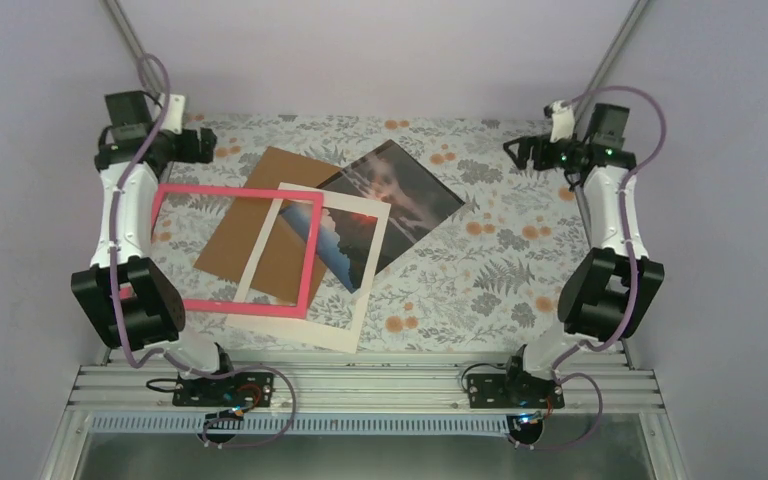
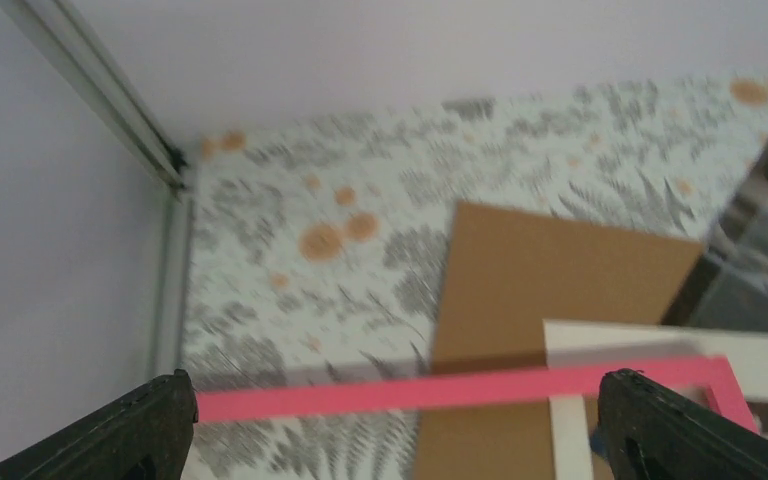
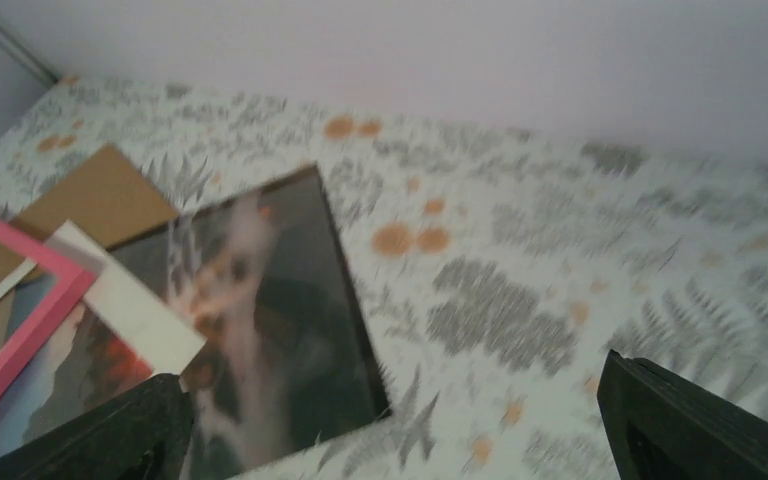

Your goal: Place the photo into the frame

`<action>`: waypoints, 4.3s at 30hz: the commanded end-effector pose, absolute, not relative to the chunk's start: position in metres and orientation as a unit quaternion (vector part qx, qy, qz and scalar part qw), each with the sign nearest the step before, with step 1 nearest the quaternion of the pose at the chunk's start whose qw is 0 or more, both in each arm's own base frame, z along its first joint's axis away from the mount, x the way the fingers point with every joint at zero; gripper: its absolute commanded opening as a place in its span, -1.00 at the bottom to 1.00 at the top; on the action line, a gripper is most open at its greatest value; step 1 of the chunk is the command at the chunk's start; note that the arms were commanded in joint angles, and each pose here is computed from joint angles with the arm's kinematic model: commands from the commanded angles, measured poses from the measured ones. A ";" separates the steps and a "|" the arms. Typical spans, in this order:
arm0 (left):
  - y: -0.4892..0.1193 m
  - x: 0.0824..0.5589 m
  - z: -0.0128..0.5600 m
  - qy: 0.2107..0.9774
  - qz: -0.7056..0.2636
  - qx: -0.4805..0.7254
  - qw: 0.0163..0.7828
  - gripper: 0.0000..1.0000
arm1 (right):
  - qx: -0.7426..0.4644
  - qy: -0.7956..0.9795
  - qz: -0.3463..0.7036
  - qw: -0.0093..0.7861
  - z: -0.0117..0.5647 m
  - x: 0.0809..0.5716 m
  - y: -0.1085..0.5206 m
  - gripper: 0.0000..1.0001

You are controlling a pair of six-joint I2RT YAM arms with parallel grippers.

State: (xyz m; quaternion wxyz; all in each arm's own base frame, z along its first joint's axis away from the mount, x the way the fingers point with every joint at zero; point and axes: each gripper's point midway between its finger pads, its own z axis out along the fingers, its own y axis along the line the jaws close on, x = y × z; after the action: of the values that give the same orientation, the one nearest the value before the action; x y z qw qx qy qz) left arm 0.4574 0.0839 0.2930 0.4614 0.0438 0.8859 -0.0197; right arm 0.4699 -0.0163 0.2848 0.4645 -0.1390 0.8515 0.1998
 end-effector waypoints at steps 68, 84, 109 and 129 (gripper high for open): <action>-0.151 0.380 0.061 0.958 0.022 0.174 0.226 -0.42 | -0.154 0.855 0.179 0.462 0.213 0.391 0.049 1.00; -0.180 0.362 0.268 0.869 -0.058 0.292 0.395 -0.95 | -0.250 0.758 0.172 0.577 0.272 0.381 0.074 1.00; -0.263 0.153 0.468 0.513 -0.491 0.590 0.384 -0.95 | -0.517 0.375 -0.082 0.765 0.453 0.337 0.178 0.95; -0.267 0.131 0.474 0.454 -0.553 0.606 0.348 -0.95 | -0.543 0.293 -0.125 0.777 0.493 0.362 0.218 0.28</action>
State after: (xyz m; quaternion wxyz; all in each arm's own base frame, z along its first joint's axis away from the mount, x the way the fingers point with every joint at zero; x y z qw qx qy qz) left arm 0.1419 -0.2682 0.4491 0.2964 0.5703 0.5290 -0.5542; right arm 0.3638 0.2109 0.4762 0.7664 -0.5450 0.3238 -0.1037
